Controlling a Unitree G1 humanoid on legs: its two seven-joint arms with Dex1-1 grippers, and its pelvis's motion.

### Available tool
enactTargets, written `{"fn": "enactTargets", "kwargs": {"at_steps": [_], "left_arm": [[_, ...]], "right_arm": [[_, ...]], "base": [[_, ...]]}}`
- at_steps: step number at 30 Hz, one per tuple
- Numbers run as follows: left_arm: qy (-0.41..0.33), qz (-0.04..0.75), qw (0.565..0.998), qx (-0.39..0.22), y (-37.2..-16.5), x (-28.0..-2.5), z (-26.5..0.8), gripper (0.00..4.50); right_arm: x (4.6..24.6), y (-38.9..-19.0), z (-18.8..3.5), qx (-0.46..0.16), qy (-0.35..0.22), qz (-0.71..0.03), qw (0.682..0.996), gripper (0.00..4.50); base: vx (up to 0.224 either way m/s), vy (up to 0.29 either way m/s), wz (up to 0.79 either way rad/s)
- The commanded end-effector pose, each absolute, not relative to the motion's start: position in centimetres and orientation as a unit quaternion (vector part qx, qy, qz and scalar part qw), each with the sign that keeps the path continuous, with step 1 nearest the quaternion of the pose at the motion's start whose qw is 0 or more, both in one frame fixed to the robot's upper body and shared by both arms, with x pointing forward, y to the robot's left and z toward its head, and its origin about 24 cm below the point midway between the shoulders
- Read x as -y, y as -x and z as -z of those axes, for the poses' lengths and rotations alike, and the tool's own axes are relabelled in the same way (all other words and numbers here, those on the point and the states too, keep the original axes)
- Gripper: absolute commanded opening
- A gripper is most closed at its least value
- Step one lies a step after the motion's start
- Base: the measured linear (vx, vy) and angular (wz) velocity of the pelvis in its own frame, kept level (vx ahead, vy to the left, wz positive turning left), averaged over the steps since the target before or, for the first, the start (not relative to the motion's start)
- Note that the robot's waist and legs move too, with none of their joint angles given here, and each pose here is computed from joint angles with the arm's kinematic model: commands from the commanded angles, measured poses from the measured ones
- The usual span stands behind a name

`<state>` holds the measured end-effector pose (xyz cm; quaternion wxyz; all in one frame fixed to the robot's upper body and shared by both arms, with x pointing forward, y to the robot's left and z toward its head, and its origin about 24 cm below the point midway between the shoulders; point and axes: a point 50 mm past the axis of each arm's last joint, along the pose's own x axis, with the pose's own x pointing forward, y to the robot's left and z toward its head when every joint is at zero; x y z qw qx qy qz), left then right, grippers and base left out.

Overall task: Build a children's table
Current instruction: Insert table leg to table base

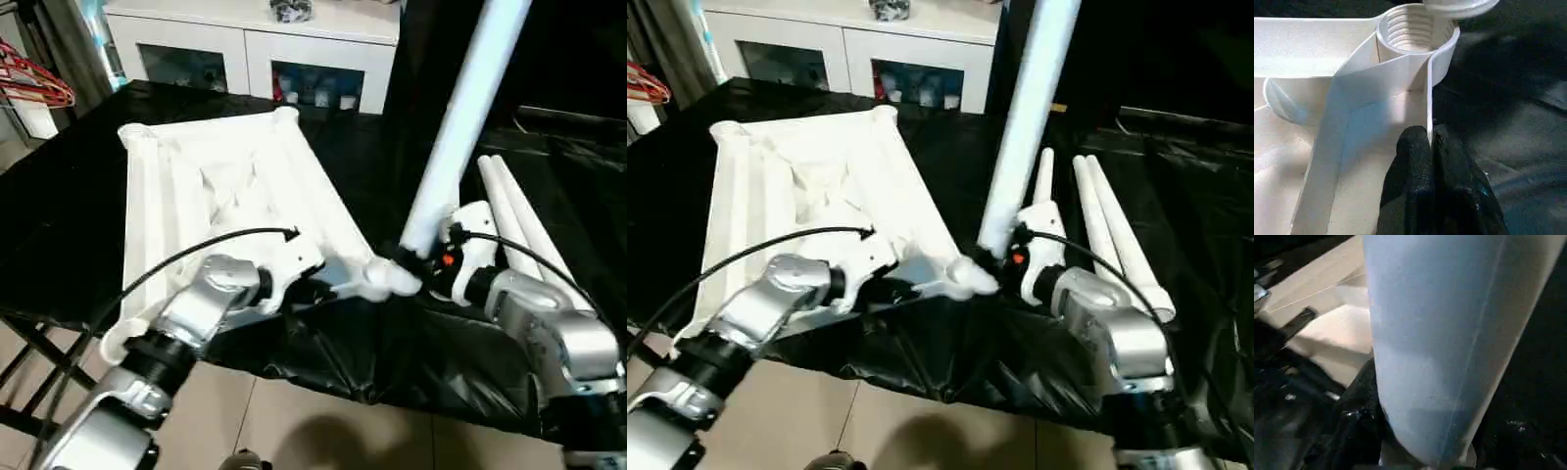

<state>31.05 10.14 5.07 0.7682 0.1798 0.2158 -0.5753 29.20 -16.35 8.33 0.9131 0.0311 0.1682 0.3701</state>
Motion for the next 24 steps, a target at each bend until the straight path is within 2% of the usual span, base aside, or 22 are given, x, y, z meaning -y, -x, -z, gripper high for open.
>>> {"fn": "enactTargets", "kwargs": {"at_steps": [1, 14, 24], "left_arm": [[-0.173, 0.604, 0.751, -0.202, -30.6, -9.5, -5.4, 0.00], [-0.173, 0.615, 0.743, -0.200, -30.6, -9.8, -5.8, 0.00], [-0.162, 0.625, 0.738, -0.198, -30.5, -9.7, -5.9, 0.00]], "right_arm": [[16.0, -29.6, -9.4, -0.156, -0.026, -0.390, 0.907, 1.91], [15.3, -30.1, -7.7, -0.198, -0.023, -0.419, 0.886, 1.91], [15.0, -30.8, -6.6, -0.206, -0.029, -0.413, 0.887, 1.91]], "base": [[0.000, 0.000, 0.00], [0.000, 0.000, 0.00], [0.000, 0.000, 0.00]]}}
